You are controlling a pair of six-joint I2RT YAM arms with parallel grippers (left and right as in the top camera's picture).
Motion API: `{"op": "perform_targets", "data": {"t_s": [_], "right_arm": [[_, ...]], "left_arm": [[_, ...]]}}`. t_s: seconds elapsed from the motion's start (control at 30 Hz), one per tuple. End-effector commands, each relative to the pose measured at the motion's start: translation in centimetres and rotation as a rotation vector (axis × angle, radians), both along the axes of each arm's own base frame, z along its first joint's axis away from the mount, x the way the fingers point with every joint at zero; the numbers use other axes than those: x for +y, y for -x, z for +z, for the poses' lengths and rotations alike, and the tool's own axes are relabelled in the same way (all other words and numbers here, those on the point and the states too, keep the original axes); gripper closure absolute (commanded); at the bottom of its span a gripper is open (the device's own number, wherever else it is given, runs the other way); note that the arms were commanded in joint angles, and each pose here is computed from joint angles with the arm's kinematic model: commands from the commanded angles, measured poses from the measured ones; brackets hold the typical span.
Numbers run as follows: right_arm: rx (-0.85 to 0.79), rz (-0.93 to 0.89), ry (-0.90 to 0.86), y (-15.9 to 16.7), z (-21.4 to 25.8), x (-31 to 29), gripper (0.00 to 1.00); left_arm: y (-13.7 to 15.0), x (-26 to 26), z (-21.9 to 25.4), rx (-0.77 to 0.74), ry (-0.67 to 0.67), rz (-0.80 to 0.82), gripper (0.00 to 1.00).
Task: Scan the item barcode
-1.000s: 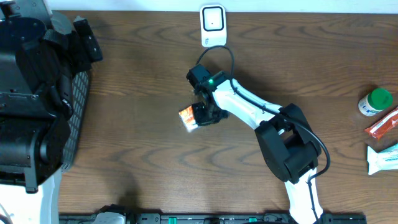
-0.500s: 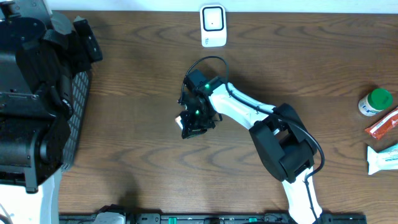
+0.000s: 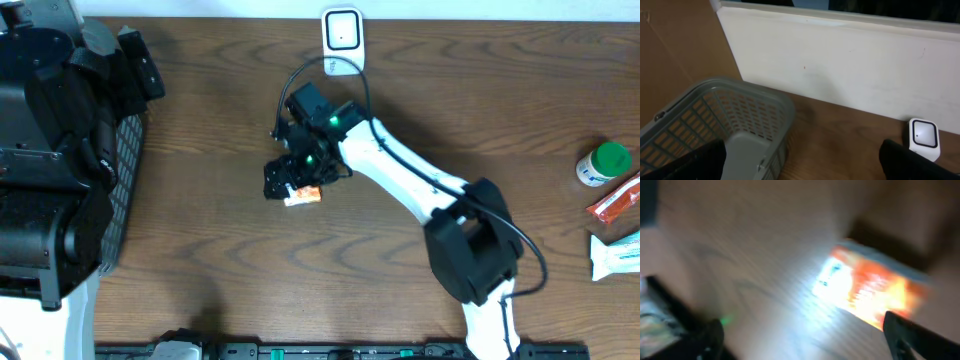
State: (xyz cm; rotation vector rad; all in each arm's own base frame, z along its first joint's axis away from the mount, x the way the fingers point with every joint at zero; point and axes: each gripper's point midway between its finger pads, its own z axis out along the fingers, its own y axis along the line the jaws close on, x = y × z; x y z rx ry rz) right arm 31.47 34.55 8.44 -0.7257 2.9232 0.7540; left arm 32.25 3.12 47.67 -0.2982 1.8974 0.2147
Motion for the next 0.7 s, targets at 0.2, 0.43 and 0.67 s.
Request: {"op": "perform_targets", "data": {"t_s": [0.2, 0.43, 0.67], "right_arm": [[-0.085, -0.162, 0.364, -2.1, -3.8, -5.8, 0.01], [-0.095, -0.129, 0.325, -2.0, -5.4, -3.5, 0.01], [-0.129, -0.129, 0.289, -1.7, -5.3, -1.3, 0.01]], "left_arm": [[0.1, 0.2, 0.0, -0.001, 0.006, 0.01, 0.02], [0.1, 0.2, 0.0, -0.001, 0.006, 0.01, 0.02], [0.1, 0.2, 0.0, -0.001, 0.006, 0.01, 0.02]]}}
